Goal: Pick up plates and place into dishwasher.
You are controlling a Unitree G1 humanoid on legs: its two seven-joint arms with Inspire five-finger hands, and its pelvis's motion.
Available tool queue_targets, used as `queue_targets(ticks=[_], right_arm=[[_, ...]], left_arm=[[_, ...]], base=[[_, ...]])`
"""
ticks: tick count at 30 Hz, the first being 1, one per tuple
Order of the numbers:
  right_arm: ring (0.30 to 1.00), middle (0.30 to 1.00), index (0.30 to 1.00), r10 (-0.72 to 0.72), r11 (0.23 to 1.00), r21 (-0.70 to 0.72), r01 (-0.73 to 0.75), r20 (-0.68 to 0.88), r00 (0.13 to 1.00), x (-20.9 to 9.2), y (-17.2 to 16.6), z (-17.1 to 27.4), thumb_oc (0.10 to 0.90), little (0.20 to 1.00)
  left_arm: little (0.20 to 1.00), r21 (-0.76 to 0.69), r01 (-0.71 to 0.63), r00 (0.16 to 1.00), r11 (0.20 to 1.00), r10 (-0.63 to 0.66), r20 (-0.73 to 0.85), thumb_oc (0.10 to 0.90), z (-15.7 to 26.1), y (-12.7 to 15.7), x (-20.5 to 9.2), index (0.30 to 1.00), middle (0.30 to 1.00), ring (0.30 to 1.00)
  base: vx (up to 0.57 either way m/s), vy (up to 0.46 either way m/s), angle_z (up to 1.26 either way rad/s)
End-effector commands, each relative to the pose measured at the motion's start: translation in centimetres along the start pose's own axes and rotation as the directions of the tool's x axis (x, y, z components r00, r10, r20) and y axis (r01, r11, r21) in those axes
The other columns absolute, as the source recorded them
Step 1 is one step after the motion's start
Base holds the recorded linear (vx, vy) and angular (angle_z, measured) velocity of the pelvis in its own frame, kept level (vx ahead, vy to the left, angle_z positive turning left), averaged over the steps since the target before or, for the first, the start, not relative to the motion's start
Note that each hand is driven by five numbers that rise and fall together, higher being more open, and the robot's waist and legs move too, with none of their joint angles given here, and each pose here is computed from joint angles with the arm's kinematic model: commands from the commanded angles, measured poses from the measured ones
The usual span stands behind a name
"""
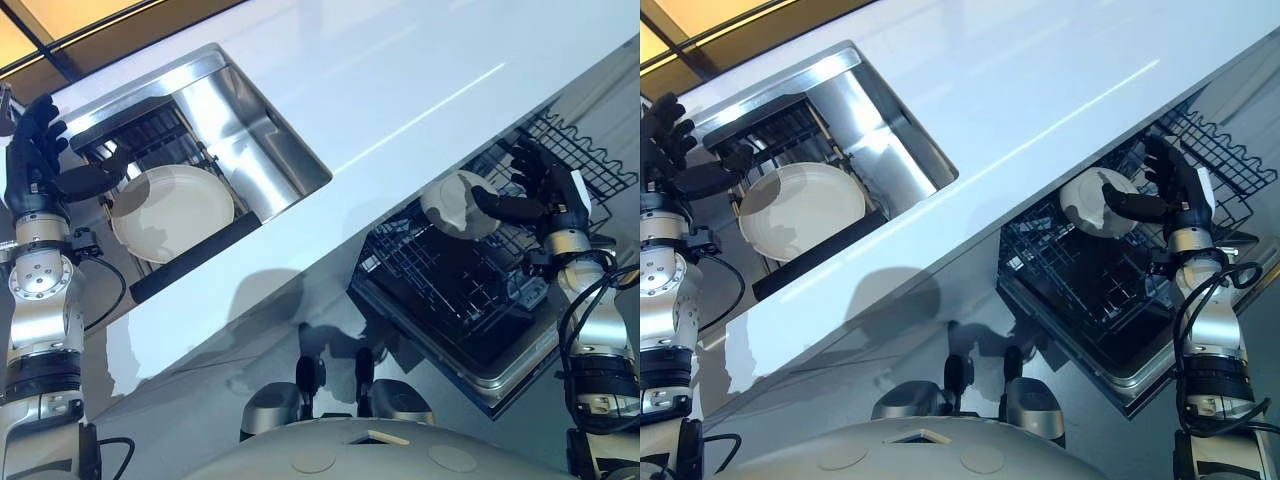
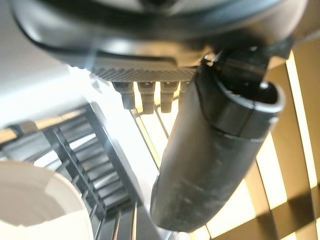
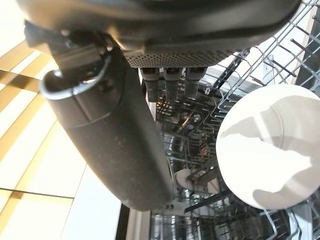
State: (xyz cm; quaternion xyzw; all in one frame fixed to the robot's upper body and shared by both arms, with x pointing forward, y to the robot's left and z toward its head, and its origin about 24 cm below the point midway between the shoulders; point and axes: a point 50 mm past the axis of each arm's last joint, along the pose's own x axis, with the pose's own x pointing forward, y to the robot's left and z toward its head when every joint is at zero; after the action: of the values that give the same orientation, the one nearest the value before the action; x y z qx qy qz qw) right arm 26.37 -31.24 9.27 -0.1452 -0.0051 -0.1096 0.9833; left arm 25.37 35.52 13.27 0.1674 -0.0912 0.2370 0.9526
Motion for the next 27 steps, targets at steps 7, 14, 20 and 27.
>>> queue_targets(ticks=[7, 14, 20, 27], right_arm=[[0.9, 0.9, 0.9, 0.042, 0.997, 0.044, -0.056, 0.261, 0.965, -0.8, -0.3, 4.3, 0.8, 0.9], [0.9, 0.9, 0.9, 0.19, 0.974, 0.077, -0.214, 0.243, 0.951, -1.2, 1.7, 3.9, 0.8, 0.9], [0.9, 0.9, 0.9, 0.271, 0.953, 0.088, -0.291, 0.192, 0.943, -1.3, 3.1, 3.2, 0.8, 0.9], [0.9, 0.9, 0.9, 0.28, 0.95, 0.095, -0.297, 0.161, 0.946, -1.6, 3.2, 2.6, 0.8, 0.9]], left_arm=[[0.9, 0.302, -0.005, 0.999, 0.953, -0.012, 0.053, 0.8, 2.8, 3.9, 2.4, 0.9, 0.9, 0.9], [0.9, 0.446, 0.057, 0.997, 0.893, -0.025, -0.076, 0.8, 1.9, 4.8, 3.1, 0.9, 0.9, 0.9], [0.9, 0.574, 0.149, 0.969, 0.805, -0.003, -0.248, 0.8, 0.8, 6.7, 3.5, 0.9, 0.9, 0.9], [0.9, 0.564, 0.343, 0.881, 0.751, -0.05, -0.47, 0.8, -0.7, 8.4, 2.9, 0.9, 0.9, 0.9]], base=[[0.0, 0.046, -0.09], [0.01, 0.076, -0.1], [-0.01, 0.082, -0.1], [-0.03, 0.05, -0.09]])
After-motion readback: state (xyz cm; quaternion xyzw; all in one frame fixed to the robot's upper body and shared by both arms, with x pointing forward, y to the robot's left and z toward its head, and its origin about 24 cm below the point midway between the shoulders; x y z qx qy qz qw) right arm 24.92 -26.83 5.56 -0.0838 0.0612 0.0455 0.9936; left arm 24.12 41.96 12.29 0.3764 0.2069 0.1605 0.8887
